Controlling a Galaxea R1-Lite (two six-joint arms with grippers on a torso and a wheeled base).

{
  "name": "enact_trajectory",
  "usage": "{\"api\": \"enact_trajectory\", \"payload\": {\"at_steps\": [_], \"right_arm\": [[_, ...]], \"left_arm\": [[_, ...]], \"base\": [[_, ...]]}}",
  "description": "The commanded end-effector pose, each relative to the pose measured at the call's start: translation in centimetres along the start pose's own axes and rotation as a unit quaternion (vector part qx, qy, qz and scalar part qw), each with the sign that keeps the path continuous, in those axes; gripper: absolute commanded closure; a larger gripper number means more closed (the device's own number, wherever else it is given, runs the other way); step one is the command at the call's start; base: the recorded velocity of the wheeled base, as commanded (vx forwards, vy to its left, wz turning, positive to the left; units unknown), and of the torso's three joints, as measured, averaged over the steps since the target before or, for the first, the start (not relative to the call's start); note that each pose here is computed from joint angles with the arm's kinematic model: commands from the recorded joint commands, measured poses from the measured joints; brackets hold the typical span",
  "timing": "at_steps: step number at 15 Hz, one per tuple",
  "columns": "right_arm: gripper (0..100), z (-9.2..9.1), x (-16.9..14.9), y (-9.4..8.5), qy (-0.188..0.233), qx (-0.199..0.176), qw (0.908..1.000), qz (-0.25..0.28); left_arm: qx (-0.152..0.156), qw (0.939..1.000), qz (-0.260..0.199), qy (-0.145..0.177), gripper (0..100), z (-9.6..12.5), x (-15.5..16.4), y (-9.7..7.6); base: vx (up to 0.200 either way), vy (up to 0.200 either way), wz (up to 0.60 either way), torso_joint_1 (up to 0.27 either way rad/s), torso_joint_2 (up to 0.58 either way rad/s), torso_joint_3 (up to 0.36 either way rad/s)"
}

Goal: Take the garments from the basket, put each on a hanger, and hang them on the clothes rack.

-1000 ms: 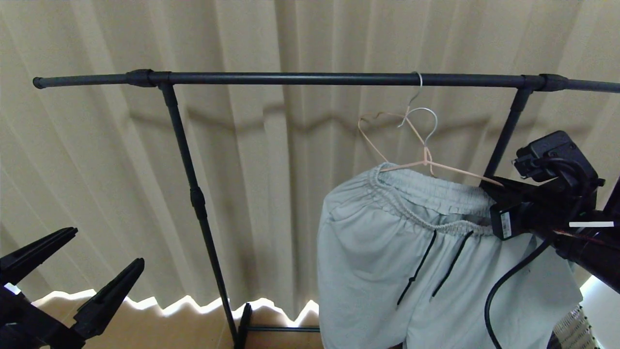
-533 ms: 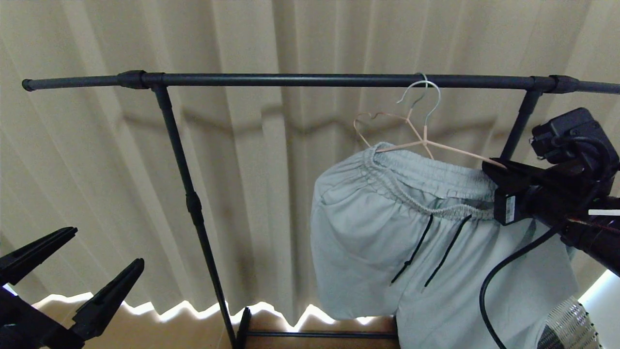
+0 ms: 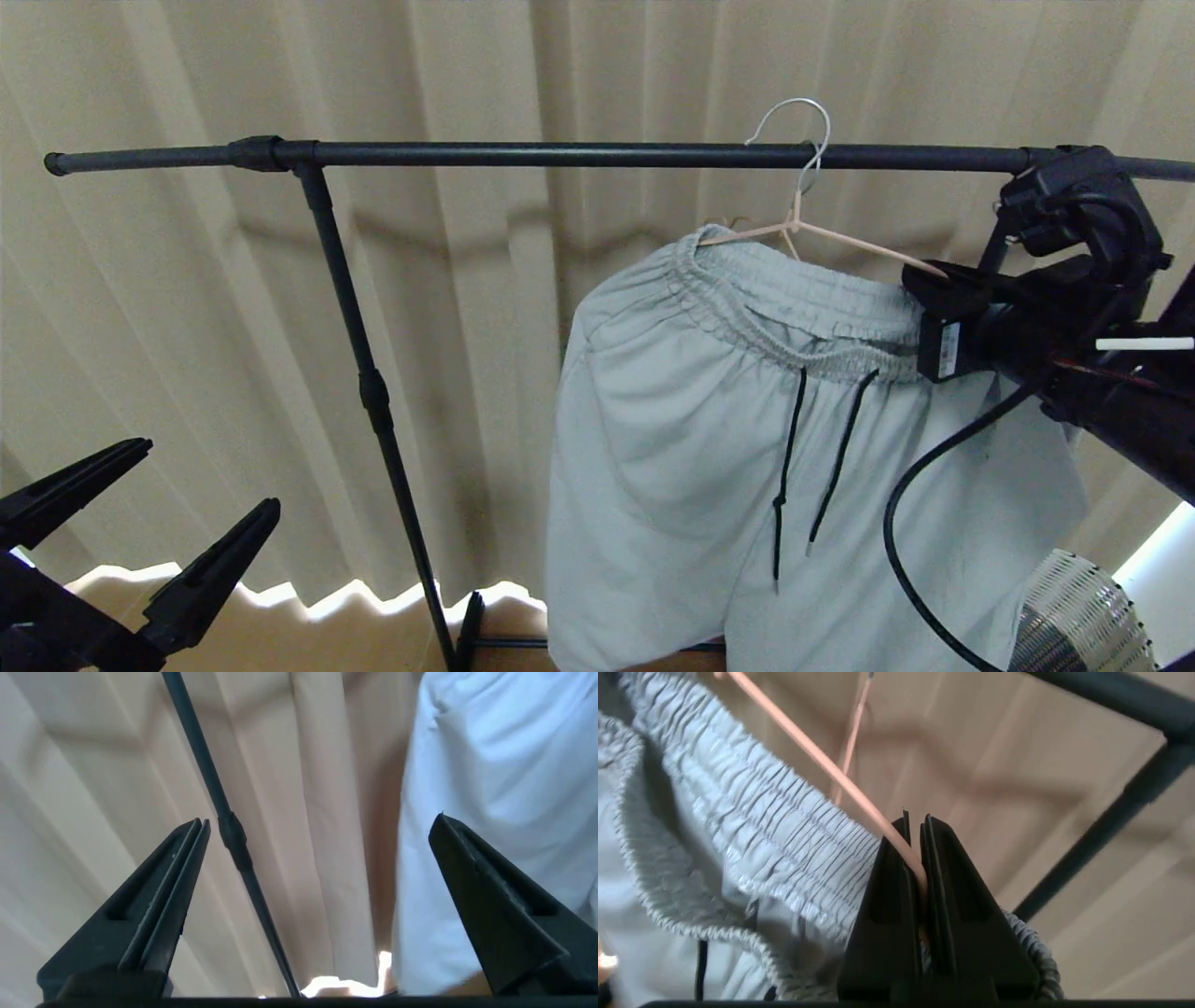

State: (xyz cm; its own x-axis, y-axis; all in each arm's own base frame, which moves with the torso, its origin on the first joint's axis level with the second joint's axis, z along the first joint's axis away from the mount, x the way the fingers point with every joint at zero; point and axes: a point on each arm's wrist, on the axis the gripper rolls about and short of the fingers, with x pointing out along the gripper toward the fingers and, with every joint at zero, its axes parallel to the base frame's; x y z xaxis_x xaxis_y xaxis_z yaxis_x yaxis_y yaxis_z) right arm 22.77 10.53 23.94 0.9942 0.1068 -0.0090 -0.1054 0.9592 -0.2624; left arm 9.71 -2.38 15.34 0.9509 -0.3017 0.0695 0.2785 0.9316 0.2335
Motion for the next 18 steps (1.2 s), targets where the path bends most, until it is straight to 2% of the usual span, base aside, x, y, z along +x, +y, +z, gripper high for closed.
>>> {"api": "enact_trajectory", "payload": {"at_steps": [1, 3, 7, 18], "right_arm": [[100, 0.2, 2.6, 1.0, 0.024, 0.0, 0.9997, -0.002], [100, 0.8, 3.4, 1.8, 0.035, 0.013, 0.9993, 0.001], [100, 0.4, 5.0, 2.6, 0.051, 0.012, 0.9985, -0.012], [100, 1.4, 8.0, 3.2, 0.037, 0.02, 0.9985, -0.035]], "left_arm": [[0.0, 1.0, 0.0, 0.003, 0, -0.1, 0.1, 0.0], [-0.001, 1.0, -0.001, 0.003, 0, -0.1, 0.1, 0.0], [-0.011, 0.9999, -0.001, 0.006, 0, -0.1, 0.2, 0.0], [-0.011, 0.9999, -0.002, 0.006, 0, -0.1, 0.2, 0.0]], "base": [[0.0, 0.0, 0.0, 0.0, 0.0, 0.0], [0.0, 0.0, 0.0, 0.0, 0.0, 0.0], [0.0, 0.0, 0.0, 0.0, 0.0, 0.0], [0.0, 0.0, 0.0, 0.0, 0.0, 0.0]]}}
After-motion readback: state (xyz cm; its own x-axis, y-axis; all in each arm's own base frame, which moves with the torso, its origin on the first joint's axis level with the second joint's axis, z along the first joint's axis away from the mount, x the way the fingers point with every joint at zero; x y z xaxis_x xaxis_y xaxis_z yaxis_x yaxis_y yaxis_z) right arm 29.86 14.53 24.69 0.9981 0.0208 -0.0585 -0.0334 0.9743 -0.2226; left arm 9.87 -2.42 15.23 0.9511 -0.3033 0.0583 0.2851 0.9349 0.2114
